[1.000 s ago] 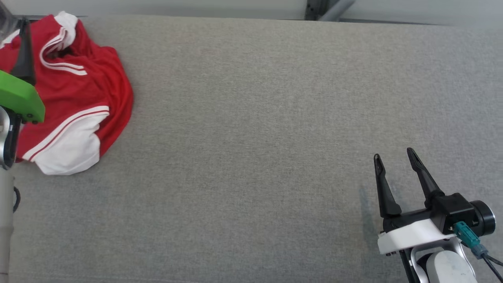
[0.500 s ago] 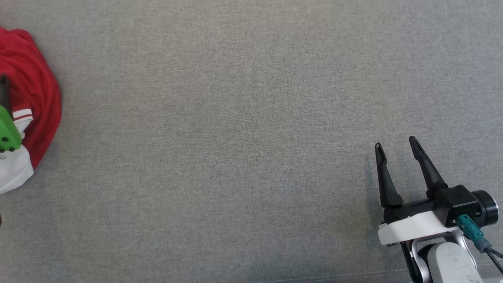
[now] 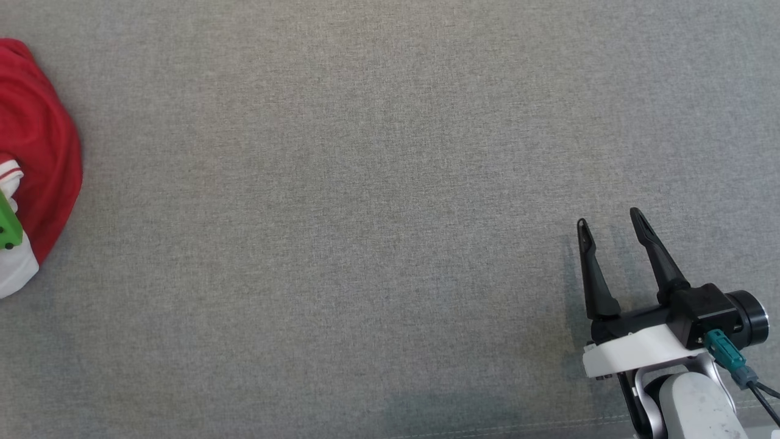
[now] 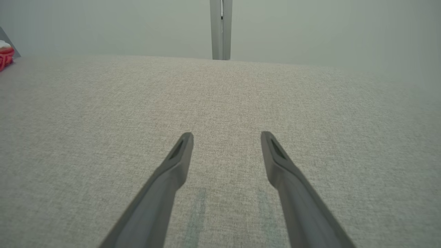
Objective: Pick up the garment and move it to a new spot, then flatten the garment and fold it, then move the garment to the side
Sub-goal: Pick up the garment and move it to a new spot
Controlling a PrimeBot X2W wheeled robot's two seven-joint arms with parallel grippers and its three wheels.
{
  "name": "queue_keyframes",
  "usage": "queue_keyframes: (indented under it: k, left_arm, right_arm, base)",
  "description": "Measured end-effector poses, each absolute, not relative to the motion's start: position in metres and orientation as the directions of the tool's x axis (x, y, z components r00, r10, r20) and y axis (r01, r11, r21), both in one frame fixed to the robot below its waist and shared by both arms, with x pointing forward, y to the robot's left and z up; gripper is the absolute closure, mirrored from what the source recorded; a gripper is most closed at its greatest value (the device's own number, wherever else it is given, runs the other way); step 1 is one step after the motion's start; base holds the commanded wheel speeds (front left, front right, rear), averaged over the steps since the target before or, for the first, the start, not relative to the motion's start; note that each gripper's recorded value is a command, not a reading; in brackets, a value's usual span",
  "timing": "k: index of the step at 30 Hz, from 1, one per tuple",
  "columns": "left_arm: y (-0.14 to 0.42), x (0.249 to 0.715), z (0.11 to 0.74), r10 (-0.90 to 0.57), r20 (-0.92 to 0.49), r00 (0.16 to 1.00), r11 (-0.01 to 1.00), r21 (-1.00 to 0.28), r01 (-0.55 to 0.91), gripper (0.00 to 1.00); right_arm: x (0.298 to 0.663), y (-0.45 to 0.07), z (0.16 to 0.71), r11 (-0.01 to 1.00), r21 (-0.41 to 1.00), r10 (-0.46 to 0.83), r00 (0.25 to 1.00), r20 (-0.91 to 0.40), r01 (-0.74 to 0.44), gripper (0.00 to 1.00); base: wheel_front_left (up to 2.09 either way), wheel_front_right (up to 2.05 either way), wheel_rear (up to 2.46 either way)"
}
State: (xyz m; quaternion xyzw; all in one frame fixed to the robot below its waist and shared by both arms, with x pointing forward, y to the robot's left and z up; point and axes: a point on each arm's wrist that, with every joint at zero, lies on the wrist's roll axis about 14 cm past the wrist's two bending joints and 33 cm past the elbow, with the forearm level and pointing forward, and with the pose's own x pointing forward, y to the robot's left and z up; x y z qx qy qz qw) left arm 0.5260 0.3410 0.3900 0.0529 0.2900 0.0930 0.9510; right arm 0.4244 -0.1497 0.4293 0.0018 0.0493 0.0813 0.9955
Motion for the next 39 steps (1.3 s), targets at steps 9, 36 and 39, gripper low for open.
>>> queue_keyframes:
  k: [9, 36, 39]
  left_arm:
    - [0.347, 0.531, 0.424, 0.211, -0.444, 0.871, 0.973, 0.176, -0.146, 1.0]
    - [0.144, 0.524, 0.727, -0.366, 0.231, 0.901, 0.893, 0.362, 0.269, 1.0]
    - [0.111, 0.516, 0.743, -0.439, 0.268, 0.858, 0.87, 0.366, 0.331, 1.0]
  right_arm:
    - [0.423, -0.147, 0.44, 0.986, 0.014, 0.17, 0.983, -0.071, -0.169, 0.0]
    - [0.352, -0.176, 0.511, 0.996, 0.048, 0.073, 0.992, 0.101, -0.078, 0.0]
    - [0.346, -0.185, 0.513, 0.998, 0.047, 0.046, 0.993, 0.108, -0.051, 0.0]
  base:
    - [0.0, 0.0, 0.0]
    - [0.0, 0.0, 0.0]
    - [0.0, 0.0, 0.0]
